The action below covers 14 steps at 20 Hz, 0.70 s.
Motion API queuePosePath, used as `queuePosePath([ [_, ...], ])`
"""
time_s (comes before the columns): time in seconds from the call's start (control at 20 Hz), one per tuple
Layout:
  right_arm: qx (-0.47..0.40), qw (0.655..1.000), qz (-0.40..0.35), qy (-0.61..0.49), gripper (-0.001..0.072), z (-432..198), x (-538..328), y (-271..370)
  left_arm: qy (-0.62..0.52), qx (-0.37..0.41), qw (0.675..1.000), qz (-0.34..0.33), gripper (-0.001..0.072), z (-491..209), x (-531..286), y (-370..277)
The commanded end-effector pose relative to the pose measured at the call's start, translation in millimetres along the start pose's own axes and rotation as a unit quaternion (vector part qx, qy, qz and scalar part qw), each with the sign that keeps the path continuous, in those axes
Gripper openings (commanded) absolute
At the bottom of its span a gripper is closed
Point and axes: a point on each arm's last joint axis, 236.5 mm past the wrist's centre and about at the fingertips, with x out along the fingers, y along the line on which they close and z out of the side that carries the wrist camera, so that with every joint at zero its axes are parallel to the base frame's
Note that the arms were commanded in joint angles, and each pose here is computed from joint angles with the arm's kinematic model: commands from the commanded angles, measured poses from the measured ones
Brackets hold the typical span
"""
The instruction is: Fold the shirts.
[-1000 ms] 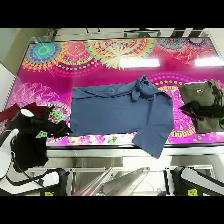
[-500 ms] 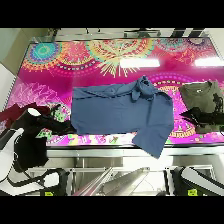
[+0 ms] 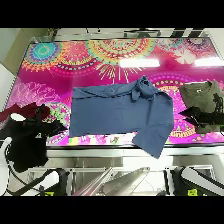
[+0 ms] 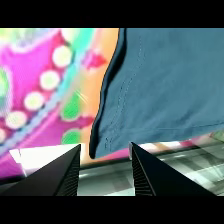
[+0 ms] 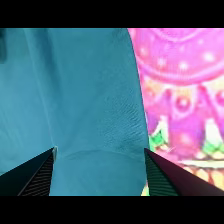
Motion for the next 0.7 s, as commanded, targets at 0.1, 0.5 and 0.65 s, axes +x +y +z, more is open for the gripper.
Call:
queuePosePath([
  [0.1, 0.002, 1.000, 0.003, 0.004, 0.0622, -1.9, 0.1, 1.2, 0.027, 0.017, 0.999, -0.007, 0.0340, -3.7, 31.9, -5.9],
  [0.5, 0.004, 1.000, 0.005, 0.008, 0.0621, -3.9, 0.0, 2.5, 0.069, 0.004, 0.997, -0.019, 0.0673, -15.6, 52.1, -10.2],
  [0.65, 0.005, 1.000, 0.006, 0.008, 0.0621, -3.9, 0.0, 2.8, 0.064, 0.009, 0.998, -0.024, 0.0259, -9.9, 48.6, -14.3],
])
